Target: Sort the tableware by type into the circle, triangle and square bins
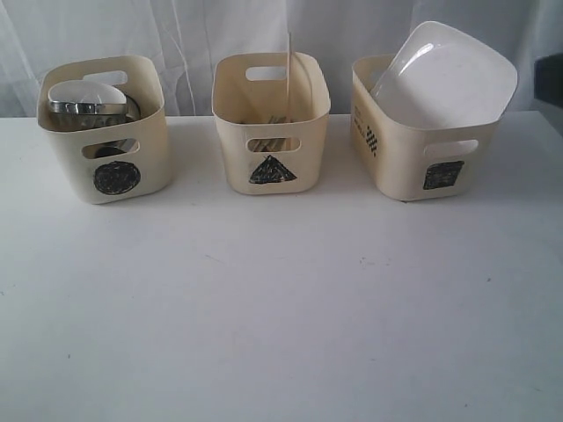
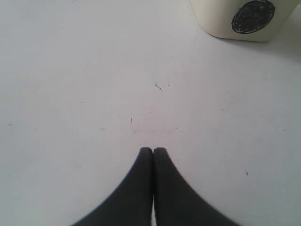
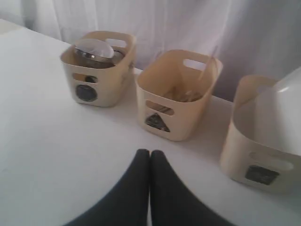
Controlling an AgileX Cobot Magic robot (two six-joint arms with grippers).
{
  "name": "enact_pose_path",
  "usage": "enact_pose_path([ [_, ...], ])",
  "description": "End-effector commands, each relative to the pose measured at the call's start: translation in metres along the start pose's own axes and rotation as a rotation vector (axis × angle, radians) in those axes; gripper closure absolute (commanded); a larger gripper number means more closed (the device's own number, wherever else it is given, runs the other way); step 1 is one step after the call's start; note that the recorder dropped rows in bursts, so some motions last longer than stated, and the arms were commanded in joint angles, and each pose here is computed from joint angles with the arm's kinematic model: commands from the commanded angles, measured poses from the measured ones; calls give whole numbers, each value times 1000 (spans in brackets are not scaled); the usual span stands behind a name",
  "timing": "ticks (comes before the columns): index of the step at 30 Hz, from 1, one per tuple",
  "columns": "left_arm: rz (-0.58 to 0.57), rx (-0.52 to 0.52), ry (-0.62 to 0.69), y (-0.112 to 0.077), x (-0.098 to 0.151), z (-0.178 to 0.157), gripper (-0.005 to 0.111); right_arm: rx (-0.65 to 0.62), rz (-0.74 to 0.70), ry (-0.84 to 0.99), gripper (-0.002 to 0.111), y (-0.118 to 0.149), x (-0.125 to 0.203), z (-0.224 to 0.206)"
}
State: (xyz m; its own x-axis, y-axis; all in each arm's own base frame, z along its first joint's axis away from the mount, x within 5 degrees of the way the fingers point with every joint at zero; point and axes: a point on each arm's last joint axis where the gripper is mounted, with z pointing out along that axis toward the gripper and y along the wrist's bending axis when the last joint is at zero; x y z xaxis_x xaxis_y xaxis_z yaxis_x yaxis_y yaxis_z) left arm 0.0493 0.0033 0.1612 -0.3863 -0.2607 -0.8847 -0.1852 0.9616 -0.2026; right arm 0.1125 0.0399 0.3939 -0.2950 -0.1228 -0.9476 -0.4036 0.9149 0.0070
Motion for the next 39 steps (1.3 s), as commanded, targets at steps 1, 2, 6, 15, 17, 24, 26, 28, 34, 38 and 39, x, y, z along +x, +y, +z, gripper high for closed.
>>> enact_pose_path([
  [1,-10,4,10,0,2,0,107,139,-16,-75,108,-9,15,-9],
  [2,-10,4,10,0,2,0,107,182,-20,-140,108,-11,24,-10],
  [6,-10,4,10,0,2,0,107,326,38,-359,108,-20,77,-12],
  [15,-10,4,10,0,2,0,107,355,215,-179,108,-14,215,1],
  [17,-9,3,8,0,2,0,107,367,255,-59,108,-14,226,1],
  [24,-4,1,7,0,1,0,107,405,177,-129,108,-16,219,0],
  [26,-4,1,7,0,1,0,107,425,90,-146,108,-17,216,-1],
  [28,-4,1,7,0,1,0,107,447,87,-102,108,-18,220,-1],
  [34,-4,1,7,0,1,0,107,506,118,-64,108,-21,224,-2],
  [38,-4,1,7,0,1,0,107,511,120,-64,108,-21,224,-2],
  [39,-4,1,7,0,1,0,107,511,120,-64,108,-21,224,-2],
])
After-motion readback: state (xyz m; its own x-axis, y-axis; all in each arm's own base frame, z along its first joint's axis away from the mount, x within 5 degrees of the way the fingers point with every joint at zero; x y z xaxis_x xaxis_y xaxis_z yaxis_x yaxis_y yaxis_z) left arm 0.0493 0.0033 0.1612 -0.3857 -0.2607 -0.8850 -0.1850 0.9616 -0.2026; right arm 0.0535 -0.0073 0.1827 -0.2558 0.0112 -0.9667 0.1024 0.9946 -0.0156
